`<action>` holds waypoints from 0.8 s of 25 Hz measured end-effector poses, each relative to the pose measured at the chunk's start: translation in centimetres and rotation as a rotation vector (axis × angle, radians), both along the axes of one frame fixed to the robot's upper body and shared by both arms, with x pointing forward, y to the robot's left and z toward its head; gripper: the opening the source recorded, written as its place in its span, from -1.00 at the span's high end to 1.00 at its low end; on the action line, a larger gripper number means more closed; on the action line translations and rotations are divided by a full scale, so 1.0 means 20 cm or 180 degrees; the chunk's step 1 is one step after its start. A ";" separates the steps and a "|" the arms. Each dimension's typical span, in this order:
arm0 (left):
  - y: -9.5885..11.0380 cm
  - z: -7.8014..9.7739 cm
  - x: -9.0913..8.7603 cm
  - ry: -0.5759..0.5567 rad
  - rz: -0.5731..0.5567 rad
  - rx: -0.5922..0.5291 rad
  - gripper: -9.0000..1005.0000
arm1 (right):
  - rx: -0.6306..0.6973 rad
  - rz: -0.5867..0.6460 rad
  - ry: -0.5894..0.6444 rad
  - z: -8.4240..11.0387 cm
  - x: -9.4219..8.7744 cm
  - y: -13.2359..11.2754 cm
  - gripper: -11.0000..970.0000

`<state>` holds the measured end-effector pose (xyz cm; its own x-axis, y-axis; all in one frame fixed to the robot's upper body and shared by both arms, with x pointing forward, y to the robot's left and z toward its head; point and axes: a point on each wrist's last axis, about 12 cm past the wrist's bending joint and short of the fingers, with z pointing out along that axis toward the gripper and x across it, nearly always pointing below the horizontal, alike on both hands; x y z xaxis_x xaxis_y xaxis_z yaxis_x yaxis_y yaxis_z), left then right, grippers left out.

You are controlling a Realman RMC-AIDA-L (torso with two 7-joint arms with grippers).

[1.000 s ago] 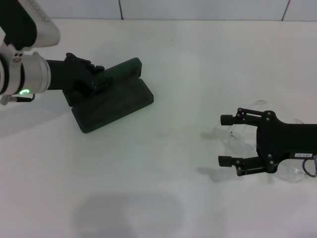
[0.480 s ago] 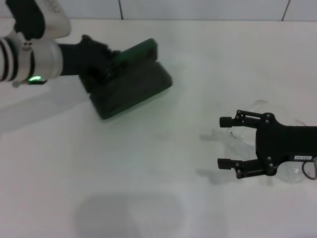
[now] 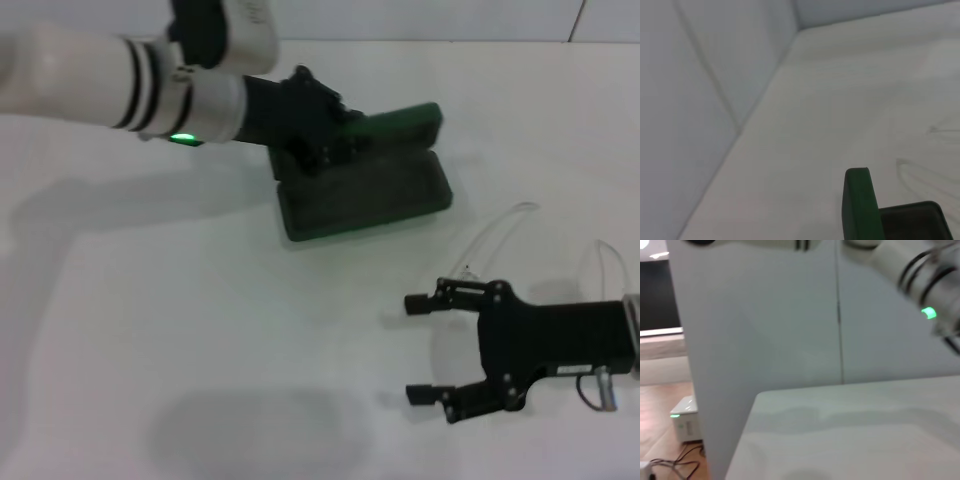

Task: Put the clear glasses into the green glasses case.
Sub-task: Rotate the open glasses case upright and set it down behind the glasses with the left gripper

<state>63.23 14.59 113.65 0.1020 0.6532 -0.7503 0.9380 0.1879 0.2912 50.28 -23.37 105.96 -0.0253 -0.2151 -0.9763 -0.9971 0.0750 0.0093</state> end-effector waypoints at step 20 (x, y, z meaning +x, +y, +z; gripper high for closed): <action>-0.17 -0.03 -0.03 0.0022 -0.0330 0.0223 0.55 | -0.0077 0.0044 -0.0038 -0.02 -0.02 0.00 -0.83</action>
